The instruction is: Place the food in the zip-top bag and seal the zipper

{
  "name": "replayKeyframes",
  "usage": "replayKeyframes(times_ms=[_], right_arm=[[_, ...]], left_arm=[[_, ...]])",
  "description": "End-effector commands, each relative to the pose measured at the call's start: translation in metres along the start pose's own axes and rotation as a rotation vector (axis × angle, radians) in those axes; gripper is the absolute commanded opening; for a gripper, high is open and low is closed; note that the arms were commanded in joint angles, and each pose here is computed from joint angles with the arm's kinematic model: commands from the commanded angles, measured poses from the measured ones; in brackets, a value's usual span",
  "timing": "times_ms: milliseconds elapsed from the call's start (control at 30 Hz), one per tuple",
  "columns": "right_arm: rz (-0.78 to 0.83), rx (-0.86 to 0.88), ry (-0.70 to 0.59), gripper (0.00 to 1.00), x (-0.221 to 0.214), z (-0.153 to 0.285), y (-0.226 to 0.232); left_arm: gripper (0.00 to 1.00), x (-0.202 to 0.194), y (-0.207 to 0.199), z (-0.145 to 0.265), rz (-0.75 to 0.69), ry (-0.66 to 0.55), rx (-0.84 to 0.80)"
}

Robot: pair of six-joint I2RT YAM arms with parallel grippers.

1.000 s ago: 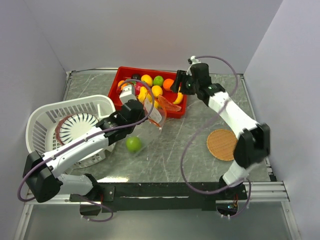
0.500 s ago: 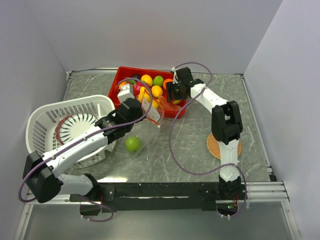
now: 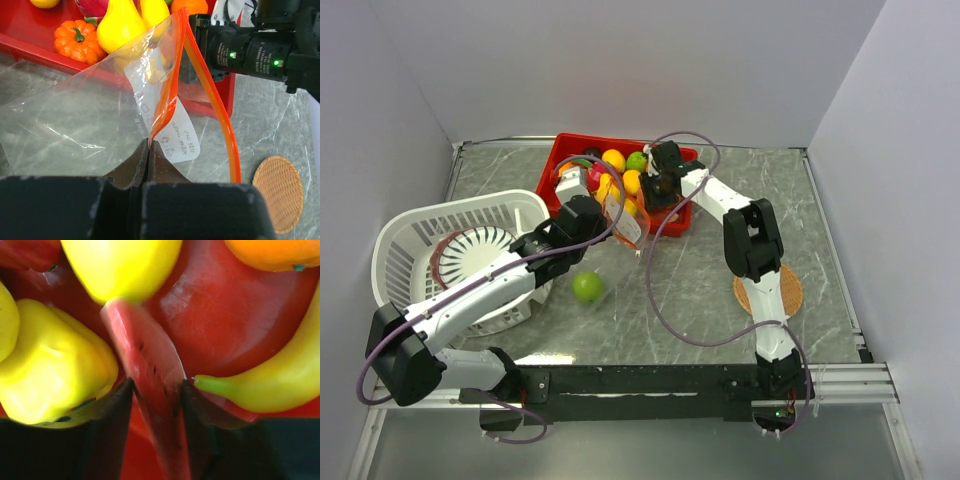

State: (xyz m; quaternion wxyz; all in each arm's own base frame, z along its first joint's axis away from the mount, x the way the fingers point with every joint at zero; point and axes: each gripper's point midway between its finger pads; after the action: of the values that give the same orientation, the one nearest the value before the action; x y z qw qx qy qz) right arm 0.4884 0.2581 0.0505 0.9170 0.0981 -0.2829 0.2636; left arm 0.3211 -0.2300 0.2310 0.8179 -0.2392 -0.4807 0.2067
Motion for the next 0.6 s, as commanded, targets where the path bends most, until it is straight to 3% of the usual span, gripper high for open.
replayKeyframes(times_ms=[0, 100, 567], right_arm=[[0.008, -0.019, -0.064, 0.30, 0.027, 0.018, -0.005], [-0.008, -0.027, -0.104, 0.17, 0.038, 0.032, -0.007], [-0.128, -0.094, -0.338, 0.11, 0.094, 0.162, -0.027]], left_arm=[[0.01, 0.013, -0.012, 0.009, 0.023, -0.030, -0.062], [0.01, 0.013, -0.013, 0.009, 0.026, -0.027, -0.069], [0.01, 0.015, -0.018, 0.009, 0.030, -0.028, -0.085]])
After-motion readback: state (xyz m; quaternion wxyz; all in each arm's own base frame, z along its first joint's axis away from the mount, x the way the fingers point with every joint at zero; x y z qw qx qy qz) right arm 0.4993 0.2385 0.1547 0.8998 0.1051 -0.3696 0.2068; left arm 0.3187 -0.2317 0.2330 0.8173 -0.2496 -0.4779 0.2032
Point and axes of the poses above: each gripper's point midway between its finger pads, its own z axis back along the fingers, its own y axis along the line the jaws close on, x = y × z, and after that the axes turned 11 degrees about z, right-handed
